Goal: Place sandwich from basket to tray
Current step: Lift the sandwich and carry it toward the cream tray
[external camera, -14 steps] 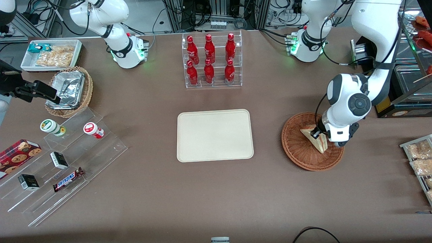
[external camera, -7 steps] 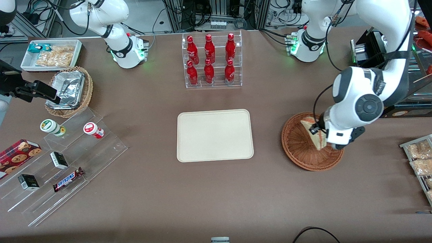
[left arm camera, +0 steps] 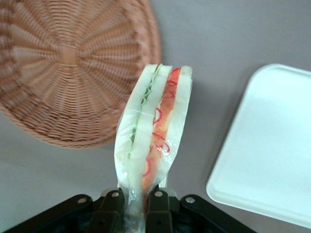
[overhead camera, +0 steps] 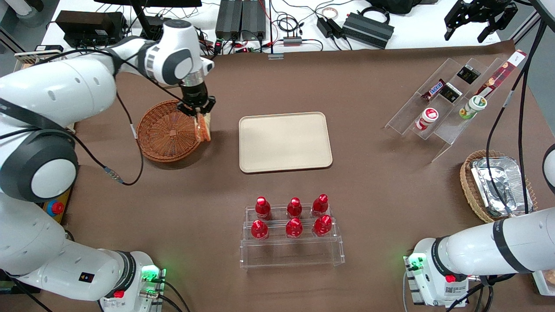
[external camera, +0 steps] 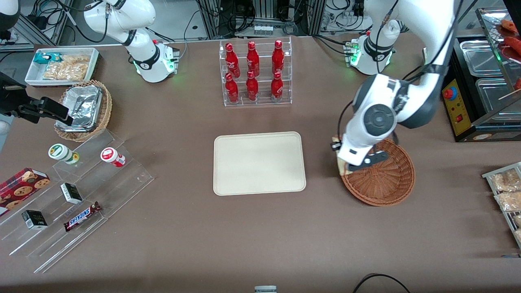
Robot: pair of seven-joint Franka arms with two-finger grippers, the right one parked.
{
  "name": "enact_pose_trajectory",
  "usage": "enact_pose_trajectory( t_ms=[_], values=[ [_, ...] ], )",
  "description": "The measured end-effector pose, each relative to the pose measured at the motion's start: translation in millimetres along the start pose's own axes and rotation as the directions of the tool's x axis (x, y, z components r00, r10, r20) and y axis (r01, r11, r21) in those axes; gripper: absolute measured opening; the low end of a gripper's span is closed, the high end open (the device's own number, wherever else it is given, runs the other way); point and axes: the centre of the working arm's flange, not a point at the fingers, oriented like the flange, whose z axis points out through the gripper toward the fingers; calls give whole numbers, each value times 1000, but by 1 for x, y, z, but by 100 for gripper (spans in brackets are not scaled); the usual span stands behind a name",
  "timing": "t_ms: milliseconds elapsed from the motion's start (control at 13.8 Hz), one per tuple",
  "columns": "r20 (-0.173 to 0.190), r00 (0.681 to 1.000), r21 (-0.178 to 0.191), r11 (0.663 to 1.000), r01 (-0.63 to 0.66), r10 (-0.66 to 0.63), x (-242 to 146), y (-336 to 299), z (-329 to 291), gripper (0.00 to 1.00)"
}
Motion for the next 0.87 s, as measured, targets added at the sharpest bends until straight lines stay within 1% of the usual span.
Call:
enact_pose_trajectory(
  t_ms=[217,507,725,870],
  values=[
    [-6,997,0,997,-80,80,-21,55,7,15],
    [-17,995,-19,995,-101,101,-45,126,17,15],
    [-36,997,-46,996,-76,74,-59,173,26,15],
    [-52,998,-74,996,-48,44,-68,200,35,15]
  ],
)
